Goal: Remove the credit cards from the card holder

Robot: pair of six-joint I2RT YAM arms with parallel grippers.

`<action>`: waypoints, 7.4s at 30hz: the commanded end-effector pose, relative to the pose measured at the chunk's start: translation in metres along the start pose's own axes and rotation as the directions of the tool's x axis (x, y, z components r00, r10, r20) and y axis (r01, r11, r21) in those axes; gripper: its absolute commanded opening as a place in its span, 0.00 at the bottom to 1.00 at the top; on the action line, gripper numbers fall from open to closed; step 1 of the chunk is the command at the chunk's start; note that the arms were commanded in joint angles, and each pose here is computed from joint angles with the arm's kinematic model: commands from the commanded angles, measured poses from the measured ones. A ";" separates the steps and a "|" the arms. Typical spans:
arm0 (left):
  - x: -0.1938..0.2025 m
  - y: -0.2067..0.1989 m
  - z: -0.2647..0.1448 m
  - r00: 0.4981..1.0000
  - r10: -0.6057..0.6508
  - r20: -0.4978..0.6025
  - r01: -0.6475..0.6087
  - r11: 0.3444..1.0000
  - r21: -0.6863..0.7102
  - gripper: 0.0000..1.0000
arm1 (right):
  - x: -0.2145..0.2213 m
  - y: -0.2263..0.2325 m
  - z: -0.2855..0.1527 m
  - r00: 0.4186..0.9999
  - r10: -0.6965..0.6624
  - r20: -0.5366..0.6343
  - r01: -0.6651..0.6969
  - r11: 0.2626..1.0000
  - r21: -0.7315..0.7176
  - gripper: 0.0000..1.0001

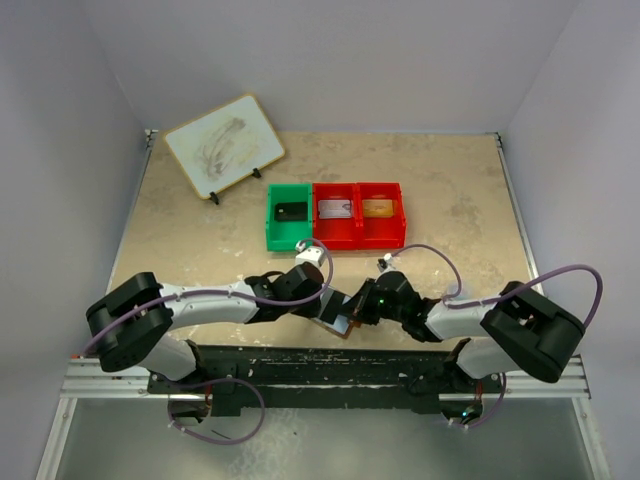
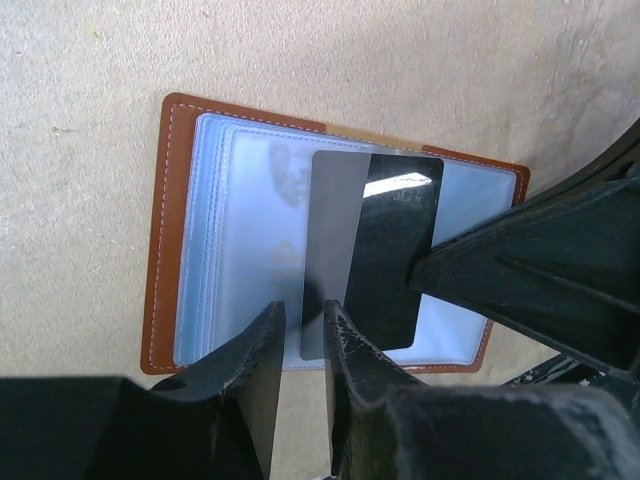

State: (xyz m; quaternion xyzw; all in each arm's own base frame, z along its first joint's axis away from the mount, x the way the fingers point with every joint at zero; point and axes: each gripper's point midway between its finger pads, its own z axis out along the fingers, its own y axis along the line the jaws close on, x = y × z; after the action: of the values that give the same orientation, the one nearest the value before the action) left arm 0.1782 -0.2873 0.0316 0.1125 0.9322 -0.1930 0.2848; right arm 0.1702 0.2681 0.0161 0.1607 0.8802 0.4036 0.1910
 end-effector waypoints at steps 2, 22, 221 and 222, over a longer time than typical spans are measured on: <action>0.000 0.005 0.002 0.999 0.046 -0.009 -0.046 0.998 -0.032 0.17 | -0.007 -0.009 0.001 0.999 -0.030 0.035 0.029 0.999 0.033 0.00; 0.014 0.015 0.004 0.998 0.046 -0.045 -0.048 0.997 -0.061 0.07 | -0.018 -0.007 0.001 0.995 0.009 0.098 -0.010 1.000 0.011 0.26; -0.152 0.166 -0.206 0.847 0.060 0.528 0.304 0.760 -0.575 0.74 | -0.119 0.177 -0.078 0.292 -0.748 0.596 0.903 0.420 0.085 0.00; -0.151 0.170 -0.202 0.862 0.061 0.504 0.288 0.758 -0.585 0.74 | -0.119 0.181 -0.074 0.279 -0.755 0.594 0.911 0.404 0.086 0.00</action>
State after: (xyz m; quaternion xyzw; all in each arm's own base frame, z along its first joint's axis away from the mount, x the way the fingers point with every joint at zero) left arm 0.2524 -0.1042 0.2123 -0.1094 0.8502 0.0180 0.5147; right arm 0.2482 0.2645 0.1900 -0.1922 0.7196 0.3180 0.5867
